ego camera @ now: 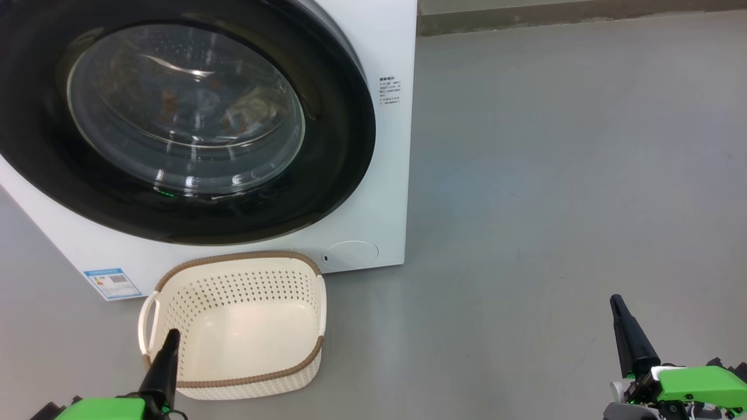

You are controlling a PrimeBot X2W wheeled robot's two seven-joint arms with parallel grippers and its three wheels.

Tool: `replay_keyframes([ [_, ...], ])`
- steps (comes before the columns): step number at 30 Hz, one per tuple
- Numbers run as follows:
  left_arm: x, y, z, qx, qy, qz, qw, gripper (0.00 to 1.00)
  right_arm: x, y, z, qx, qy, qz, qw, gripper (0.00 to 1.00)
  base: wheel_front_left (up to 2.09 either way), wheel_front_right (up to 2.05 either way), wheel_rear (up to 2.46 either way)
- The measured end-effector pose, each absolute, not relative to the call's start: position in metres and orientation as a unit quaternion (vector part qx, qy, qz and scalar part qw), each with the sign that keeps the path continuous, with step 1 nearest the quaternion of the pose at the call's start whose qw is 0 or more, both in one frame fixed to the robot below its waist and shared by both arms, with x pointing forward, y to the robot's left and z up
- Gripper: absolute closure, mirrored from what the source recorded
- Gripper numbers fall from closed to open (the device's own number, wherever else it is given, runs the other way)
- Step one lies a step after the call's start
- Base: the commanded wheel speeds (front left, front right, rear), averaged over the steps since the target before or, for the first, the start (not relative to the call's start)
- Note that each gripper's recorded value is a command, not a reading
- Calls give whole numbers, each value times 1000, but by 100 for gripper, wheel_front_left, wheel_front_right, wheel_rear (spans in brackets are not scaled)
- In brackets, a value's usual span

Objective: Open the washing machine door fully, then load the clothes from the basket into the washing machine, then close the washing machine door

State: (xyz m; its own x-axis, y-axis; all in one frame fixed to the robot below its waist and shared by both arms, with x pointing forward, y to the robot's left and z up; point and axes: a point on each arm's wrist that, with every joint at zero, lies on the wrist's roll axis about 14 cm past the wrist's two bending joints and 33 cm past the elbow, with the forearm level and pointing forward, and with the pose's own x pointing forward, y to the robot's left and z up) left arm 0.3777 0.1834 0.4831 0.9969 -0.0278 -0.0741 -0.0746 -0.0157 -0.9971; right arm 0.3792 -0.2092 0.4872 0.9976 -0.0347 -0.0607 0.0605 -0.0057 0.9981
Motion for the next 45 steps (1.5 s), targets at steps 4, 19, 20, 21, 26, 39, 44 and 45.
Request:
replay_keyframes([
  [4,378,183,483,-712,36,17,701,100,379,-209,487,708,9,-34,705,100,0,0,0],
  [19,378,183,483,-712,36,17,701,100,379,-209,487,708,9,-34,705,100,0,0,0],
  [20,378,183,483,-712,36,17,701,100,379,-209,487,708,9,-34,705,100,0,0,0],
  [21,378,183,483,-712,36,17,701,100,379,-209,487,708,9,-34,705,100,0,0,0],
  [26,378,183,483,-712,36,17,701,100,379,-209,487,708,9,-34,705,100,0,0,0],
  [39,378,183,483,-712,36,17,701,100,379,-209,487,708,9,-34,705,100,0,0,0],
  [44,378,183,483,-712,36,17,701,100,379,-209,487,708,9,-34,705,100,0,0,0],
  [45,378,183,483,-712,36,17,701,100,379,-209,487,708,9,-34,705,100,0,0,0],
])
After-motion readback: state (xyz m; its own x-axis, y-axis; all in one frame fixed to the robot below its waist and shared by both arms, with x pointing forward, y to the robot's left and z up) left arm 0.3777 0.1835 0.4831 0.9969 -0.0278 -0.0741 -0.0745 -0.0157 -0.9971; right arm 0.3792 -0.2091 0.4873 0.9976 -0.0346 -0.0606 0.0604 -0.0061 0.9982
